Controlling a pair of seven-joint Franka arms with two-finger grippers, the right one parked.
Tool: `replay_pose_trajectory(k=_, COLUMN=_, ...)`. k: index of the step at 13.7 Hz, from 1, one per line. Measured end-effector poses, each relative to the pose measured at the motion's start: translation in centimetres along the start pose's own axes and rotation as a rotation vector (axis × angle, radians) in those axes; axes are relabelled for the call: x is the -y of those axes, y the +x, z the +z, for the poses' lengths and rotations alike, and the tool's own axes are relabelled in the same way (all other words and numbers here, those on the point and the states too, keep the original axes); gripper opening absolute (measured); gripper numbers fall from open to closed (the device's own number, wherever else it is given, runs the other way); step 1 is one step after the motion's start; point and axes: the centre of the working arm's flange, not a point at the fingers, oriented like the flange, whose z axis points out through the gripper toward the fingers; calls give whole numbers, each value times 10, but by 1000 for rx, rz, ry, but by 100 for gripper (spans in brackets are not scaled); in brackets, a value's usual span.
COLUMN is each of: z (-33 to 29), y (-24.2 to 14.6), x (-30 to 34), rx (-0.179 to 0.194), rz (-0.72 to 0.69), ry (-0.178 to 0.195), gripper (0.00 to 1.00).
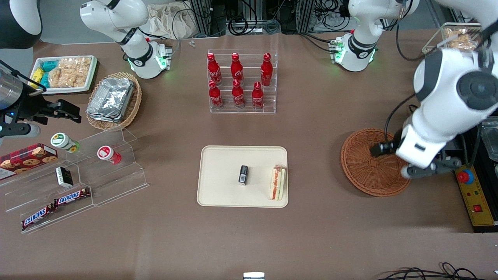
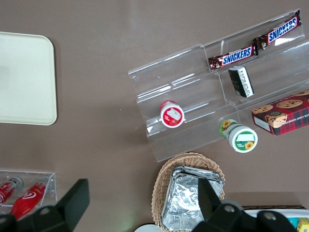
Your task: Place sandwich from basket to tray
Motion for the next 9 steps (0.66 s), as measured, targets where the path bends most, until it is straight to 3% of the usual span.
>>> replay_pose_trajectory(k=3, z=-1, y=-37, x=20, rx=7, rz=25, ry=32, gripper=100)
replay_pose_trajectory(k=5, z=2, y=-33, x=37, rx=12, rz=92, ry=21, gripper=100)
replay_pose_trajectory(k=8, z=3, y=-21, x=68, rx=35, rz=98, ry=-90, gripper=100)
replay_pose_trajectory(k=9, z=0, y=-16, x=76, rx=45, rz=90, ry=-105, gripper=100)
